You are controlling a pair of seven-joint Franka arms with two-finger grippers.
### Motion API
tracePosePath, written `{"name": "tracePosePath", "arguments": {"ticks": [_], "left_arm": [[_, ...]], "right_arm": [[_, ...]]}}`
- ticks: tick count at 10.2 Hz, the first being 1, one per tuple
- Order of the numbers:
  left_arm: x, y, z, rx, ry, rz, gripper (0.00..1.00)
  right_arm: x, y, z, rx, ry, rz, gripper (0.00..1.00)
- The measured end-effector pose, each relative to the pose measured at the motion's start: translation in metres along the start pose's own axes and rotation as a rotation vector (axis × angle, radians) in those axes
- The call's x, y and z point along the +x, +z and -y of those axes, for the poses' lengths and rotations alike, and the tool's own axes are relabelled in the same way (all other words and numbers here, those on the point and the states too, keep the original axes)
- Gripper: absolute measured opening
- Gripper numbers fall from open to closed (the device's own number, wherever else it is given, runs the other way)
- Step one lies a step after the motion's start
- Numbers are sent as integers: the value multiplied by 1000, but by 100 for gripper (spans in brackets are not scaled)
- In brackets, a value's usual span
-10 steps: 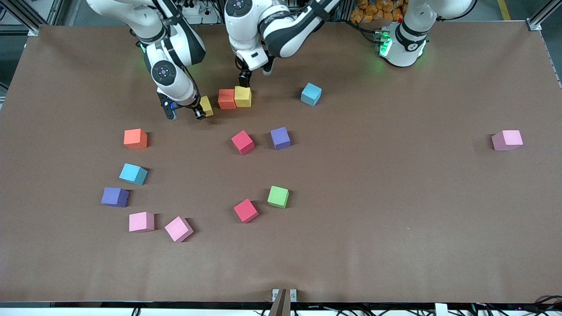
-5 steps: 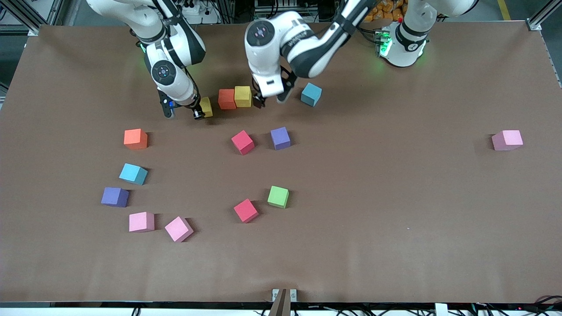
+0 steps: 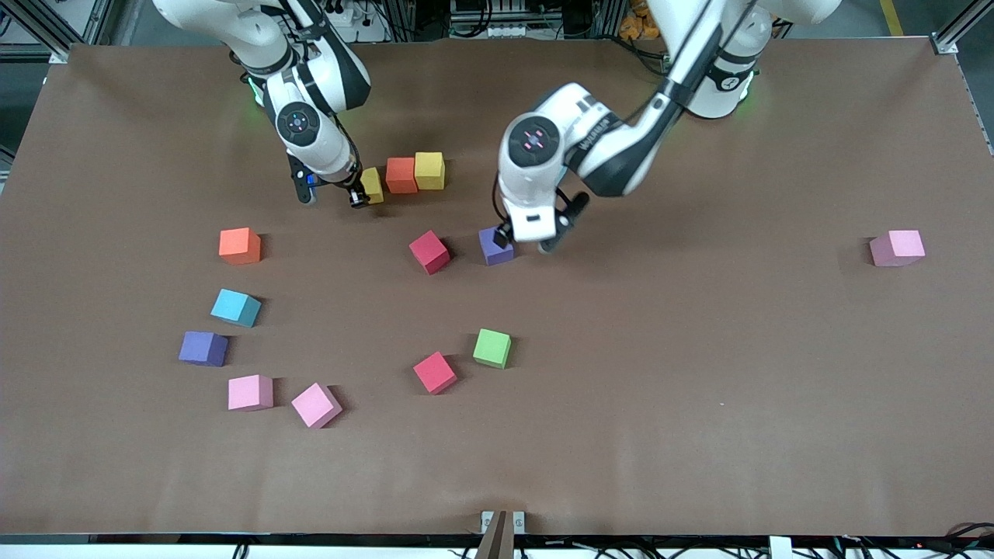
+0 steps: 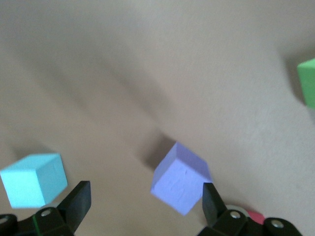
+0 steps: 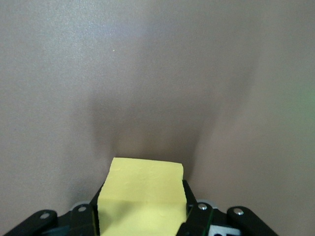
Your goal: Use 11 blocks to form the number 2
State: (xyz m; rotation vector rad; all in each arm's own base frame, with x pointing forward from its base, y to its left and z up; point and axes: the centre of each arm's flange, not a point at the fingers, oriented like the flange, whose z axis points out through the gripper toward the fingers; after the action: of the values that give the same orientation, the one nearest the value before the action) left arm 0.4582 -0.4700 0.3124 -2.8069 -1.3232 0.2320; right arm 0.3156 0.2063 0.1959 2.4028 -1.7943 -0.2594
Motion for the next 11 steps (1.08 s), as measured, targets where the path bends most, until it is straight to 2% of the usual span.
{"name": "tracePosePath", "arguments": {"ticks": [2, 11], "left_arm": [[20, 7, -3, 10, 48, 4, 100], [26, 36, -21, 26, 67, -8, 100]], "right_arm": [[-2, 0, -1, 0, -3, -1, 59], [-18, 5, -9, -10, -21, -11, 59]]}}
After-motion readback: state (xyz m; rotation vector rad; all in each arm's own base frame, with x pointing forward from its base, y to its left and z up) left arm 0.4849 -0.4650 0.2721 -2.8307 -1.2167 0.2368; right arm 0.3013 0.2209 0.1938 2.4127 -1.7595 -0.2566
